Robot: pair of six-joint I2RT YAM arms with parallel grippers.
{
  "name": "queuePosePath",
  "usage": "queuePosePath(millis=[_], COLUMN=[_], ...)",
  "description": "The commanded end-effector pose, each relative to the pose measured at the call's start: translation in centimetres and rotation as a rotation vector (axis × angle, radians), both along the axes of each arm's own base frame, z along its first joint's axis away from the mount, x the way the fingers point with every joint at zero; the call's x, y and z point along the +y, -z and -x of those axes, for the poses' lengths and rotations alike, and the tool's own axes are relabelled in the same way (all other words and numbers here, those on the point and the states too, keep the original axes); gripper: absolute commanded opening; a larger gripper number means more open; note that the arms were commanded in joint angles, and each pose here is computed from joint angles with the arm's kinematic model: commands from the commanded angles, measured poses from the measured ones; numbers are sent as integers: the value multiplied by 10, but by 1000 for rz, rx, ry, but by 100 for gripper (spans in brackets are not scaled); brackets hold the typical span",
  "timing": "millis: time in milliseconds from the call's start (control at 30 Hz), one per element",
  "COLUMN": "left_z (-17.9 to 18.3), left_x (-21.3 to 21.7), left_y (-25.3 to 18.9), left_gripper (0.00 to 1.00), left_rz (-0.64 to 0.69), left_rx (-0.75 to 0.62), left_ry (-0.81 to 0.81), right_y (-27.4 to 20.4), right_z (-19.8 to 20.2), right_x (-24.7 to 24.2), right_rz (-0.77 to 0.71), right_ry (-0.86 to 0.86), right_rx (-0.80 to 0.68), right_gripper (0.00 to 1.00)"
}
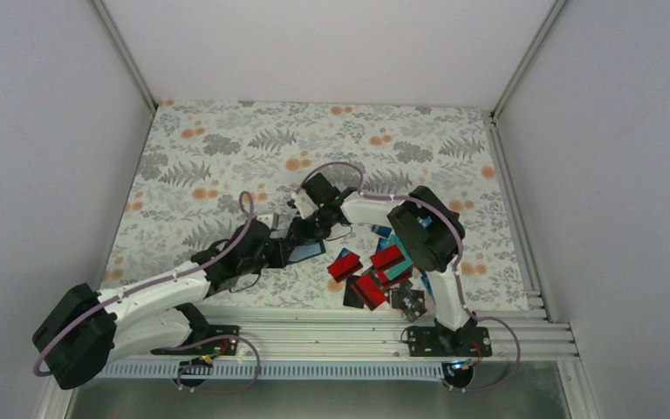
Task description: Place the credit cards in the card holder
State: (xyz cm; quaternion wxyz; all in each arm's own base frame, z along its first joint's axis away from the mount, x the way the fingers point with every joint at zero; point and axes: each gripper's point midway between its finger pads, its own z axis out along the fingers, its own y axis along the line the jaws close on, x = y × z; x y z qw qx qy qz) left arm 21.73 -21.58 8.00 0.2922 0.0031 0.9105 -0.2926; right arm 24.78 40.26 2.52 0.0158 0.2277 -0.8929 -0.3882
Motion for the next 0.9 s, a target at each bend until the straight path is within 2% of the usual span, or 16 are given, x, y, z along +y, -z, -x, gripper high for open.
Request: queuePosePath(millis=[0,167,300,500,700,867], left_z=[-7,-10,-8,3,14,29], left_x=[-15,-30,-38,-65,-96,-136], left_y=[-7,-18,-22,-34,-35,-31], left_gripper=[18,17,17,18,18,18], left_rz=[36,54,41,16,42,75], left_rx=[-37,-64,-87,-136,-146,-142], left_ry=[47,115,174,330,447,604], right_y=[-24,-58,-68,-59,-59,-52], right_z=[4,-6,-12,-10,29,74], right_x=[-4,-15,-41,-105,-160,-194], right_rz=[3,-14,33,226,333,384], right_ry=[-26,0,57,198,319,374], right_rx=[-11,-69,-118,-173,-124,-20], right_gripper=[26,29,30,34,56,67])
